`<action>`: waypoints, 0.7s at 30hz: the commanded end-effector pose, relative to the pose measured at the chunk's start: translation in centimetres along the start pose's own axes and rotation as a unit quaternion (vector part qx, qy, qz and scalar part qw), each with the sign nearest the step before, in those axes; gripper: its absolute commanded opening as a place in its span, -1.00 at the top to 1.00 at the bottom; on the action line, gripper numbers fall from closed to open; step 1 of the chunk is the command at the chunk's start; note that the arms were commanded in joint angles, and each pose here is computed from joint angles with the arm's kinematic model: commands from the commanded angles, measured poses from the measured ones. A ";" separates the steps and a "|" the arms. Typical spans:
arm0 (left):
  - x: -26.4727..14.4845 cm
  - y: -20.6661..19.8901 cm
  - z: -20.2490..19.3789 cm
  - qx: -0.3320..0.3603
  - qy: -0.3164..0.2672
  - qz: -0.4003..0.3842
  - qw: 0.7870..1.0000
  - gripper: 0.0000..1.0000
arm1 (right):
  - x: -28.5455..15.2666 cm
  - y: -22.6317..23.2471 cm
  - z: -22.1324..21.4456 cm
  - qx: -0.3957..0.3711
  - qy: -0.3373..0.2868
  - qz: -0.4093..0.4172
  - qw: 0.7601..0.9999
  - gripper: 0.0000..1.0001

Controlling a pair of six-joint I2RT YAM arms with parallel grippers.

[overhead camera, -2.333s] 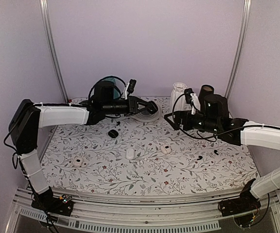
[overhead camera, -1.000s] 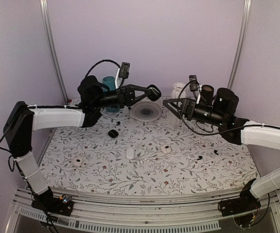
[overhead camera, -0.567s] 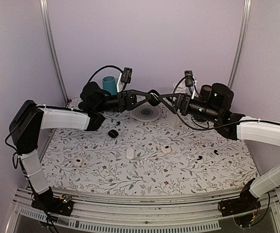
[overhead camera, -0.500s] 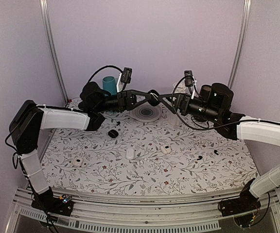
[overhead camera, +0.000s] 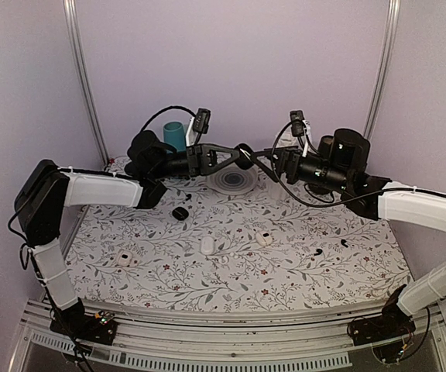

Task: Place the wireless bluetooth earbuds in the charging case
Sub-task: Open the charging case.

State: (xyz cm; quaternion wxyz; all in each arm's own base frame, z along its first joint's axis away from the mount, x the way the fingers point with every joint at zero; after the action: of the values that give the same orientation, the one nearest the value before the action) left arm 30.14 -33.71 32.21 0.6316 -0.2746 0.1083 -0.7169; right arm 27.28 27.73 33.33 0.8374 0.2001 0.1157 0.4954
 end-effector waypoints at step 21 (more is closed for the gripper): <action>-0.4 -0.5 0.7 -0.008 0.002 0.006 1.000 1.00 | 0.4 -3.9 -0.8 0.041 0.031 -0.083 0.995 -0.75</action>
State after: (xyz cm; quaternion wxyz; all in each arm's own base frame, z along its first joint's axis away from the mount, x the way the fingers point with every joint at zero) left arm 30.90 -33.64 31.42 0.6381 -0.2928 0.1446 -0.6972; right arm 28.75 27.53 32.16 0.8471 0.2016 0.1515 0.4677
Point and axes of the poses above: each gripper's point midway between its finger pads, its own x axis out along the fingers, its own y axis along the line the jaws close on, z = x × y, the point moved 7 cm from there along -x, back along the fingers, and after that the axes turned 1 degree about x, right-handed, at the moved point
